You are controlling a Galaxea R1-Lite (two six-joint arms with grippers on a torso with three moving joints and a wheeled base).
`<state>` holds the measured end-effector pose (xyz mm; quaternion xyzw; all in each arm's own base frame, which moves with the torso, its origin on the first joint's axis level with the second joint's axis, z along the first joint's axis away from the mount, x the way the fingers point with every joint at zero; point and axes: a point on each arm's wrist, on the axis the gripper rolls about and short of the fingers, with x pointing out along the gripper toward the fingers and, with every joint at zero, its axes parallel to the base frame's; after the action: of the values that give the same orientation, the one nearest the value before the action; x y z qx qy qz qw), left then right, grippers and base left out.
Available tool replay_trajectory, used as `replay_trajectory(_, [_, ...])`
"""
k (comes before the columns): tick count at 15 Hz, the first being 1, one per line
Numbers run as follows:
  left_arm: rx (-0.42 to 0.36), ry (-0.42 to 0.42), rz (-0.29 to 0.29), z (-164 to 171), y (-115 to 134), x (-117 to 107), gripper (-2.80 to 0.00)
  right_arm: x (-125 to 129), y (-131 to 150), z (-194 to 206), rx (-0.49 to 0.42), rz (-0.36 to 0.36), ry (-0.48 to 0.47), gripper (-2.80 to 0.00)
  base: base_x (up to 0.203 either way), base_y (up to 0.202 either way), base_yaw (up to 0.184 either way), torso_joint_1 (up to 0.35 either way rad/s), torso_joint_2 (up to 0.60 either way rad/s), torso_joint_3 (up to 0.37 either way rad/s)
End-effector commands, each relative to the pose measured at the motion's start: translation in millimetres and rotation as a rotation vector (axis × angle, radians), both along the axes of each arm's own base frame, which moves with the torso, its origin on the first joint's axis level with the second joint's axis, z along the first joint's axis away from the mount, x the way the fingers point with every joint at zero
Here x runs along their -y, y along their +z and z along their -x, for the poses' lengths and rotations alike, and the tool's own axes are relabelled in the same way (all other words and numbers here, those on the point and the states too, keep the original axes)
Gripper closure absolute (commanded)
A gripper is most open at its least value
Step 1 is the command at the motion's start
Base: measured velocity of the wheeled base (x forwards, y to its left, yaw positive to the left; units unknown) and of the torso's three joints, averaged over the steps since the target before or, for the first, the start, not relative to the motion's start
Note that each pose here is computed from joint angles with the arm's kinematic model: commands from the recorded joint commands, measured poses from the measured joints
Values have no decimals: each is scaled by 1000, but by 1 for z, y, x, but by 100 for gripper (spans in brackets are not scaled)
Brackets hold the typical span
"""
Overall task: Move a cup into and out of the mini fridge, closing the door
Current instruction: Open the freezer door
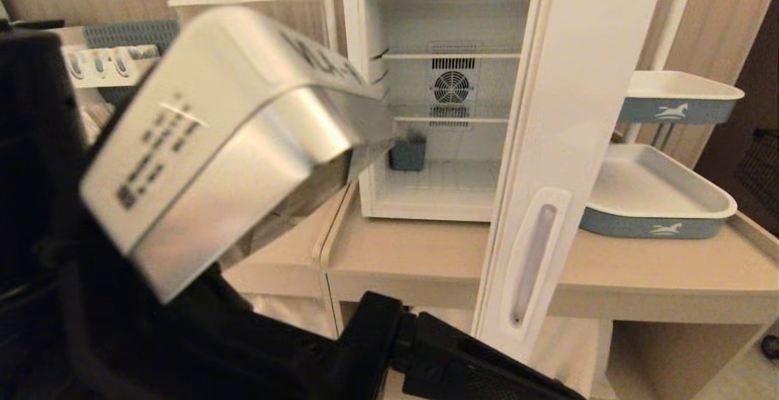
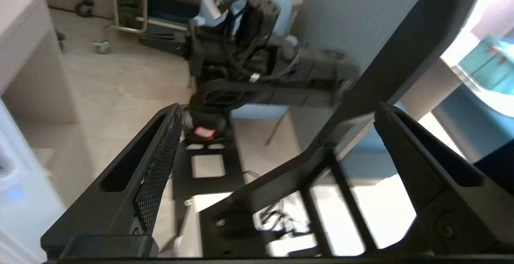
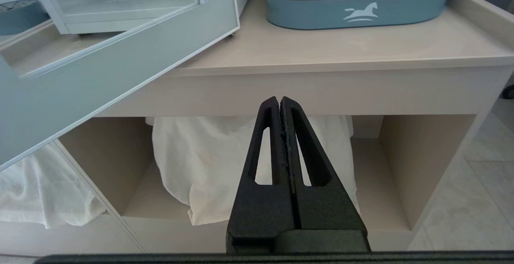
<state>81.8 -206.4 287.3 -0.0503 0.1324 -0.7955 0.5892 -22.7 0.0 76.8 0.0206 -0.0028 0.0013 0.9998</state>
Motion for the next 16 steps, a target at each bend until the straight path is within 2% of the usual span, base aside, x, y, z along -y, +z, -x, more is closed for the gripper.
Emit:
replay_trajectory(1, [37,-10,22,7,2,-4,-280,0,0,0,-1,0,1,0,0,0,0,0,0,0])
replay_trajectory(5, [103,174,23,-9,-3,-22,-280,0,0,0,-1,0,1,0,0,0,0,0,0,0])
replay_trajectory(9, [104,407,9,-51,-6,-44,-280,0,0,0,0,0,1,0,0,0,0,0,0,0])
replay_trajectory(11, [116,500,22,-80,-10,-44,-280,0,0,0,-1,0,1,0,0,0,0,0,0,0])
replay_trajectory(13, [121,519,33,-100,-15,-32,-280,0,0,0,0,0,1,0,0,0,0,0,0,0])
replay_trajectory(16, [109,498,30,-121,-17,-14,-280,0,0,0,-1,0,1,0,0,0,0,0,0,0])
